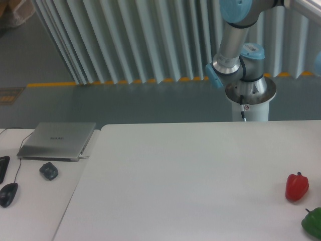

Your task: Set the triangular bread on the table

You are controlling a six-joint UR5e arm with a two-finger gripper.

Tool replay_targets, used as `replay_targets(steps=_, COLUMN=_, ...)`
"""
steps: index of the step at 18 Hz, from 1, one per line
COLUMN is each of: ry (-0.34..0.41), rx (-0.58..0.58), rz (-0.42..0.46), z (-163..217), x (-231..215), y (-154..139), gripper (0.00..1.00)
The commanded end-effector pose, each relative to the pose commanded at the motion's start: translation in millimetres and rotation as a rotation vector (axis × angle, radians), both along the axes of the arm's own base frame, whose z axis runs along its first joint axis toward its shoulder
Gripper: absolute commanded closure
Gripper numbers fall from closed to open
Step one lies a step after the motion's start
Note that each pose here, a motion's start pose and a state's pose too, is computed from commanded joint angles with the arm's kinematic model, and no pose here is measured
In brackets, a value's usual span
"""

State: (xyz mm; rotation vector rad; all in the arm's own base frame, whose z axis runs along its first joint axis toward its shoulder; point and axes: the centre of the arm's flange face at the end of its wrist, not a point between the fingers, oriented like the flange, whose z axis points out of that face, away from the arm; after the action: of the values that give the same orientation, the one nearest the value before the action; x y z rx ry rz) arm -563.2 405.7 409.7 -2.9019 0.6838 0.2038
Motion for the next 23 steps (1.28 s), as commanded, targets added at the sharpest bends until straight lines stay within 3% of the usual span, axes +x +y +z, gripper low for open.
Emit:
replay_targets(steps=3, ry=0.017, rx=0.008, rz=0.077, z=-2.2, x=-15.3, y=-14.7, gripper=0.00)
replay_targets(steps=6, ry=0.012, rx=-0.050, rz=0.159, z=-27.7, x=-60.6, y=-65.5, gripper=0.00)
replay_targets(steps=8, ry=0.029, rx=-0.109, rz=0.155, z=-37.7, x=-81.3, y=-81.1, gripper=0.00)
replay_targets(steps=11, ry=0.045, rx=-0.182, rz=0.126, z=-47.4, x=-87.2, y=-81.0, gripper=0.00)
replay_targets(steps=16, ry=0.061, rx=-0.172, rz=0.106, z=-37.8, x=-80.5, y=-64.3, gripper=0.00)
replay_targets(steps=23, ry=0.063, rx=-0.175, rz=0.097, z=-43.5, x=-85.5, y=-62.9, gripper=0.00)
